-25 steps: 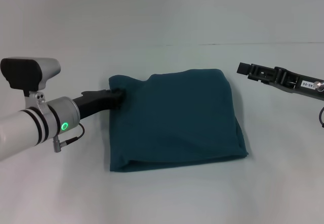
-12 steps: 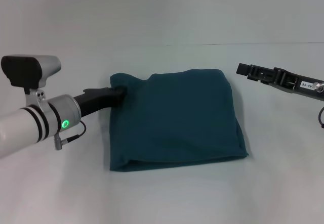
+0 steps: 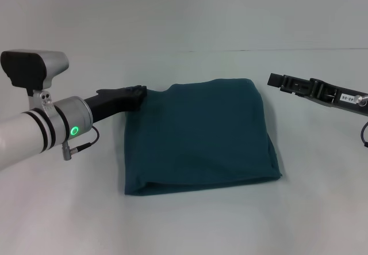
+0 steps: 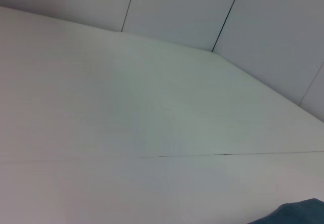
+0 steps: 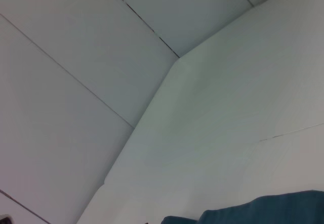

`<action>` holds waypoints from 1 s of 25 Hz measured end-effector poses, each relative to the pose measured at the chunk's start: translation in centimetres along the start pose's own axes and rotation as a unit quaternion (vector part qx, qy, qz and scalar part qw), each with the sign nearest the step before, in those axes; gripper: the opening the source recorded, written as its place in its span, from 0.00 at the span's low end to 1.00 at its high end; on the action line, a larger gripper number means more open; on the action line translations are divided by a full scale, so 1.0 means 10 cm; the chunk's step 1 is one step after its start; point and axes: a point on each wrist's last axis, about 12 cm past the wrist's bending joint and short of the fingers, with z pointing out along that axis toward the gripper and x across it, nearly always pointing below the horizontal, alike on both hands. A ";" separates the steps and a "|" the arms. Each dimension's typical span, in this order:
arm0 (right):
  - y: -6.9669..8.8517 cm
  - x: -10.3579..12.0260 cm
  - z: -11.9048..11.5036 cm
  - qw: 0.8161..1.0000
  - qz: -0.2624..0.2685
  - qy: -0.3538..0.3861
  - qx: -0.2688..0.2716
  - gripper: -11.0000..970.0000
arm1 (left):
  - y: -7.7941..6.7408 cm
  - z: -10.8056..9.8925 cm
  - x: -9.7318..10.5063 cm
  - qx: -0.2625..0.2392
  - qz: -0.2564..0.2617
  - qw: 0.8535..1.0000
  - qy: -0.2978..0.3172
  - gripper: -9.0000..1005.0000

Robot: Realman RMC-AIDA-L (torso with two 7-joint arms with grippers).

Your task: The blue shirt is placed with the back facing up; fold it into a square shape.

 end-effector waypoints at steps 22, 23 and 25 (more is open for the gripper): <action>-0.02 -0.02 0.02 1.000 0.004 -0.001 0.008 0.70 | 0.10 -0.02 0.08 -0.043 -0.018 0.999 0.013 0.67; -0.02 -0.01 0.02 1.000 0.005 -0.001 0.008 0.70 | 0.09 -0.02 0.08 -0.042 -0.015 0.999 0.015 0.75; -0.02 -0.01 0.02 1.000 0.005 -0.001 0.010 0.70 | 0.06 0.00 0.09 -0.038 -0.007 0.999 0.021 0.76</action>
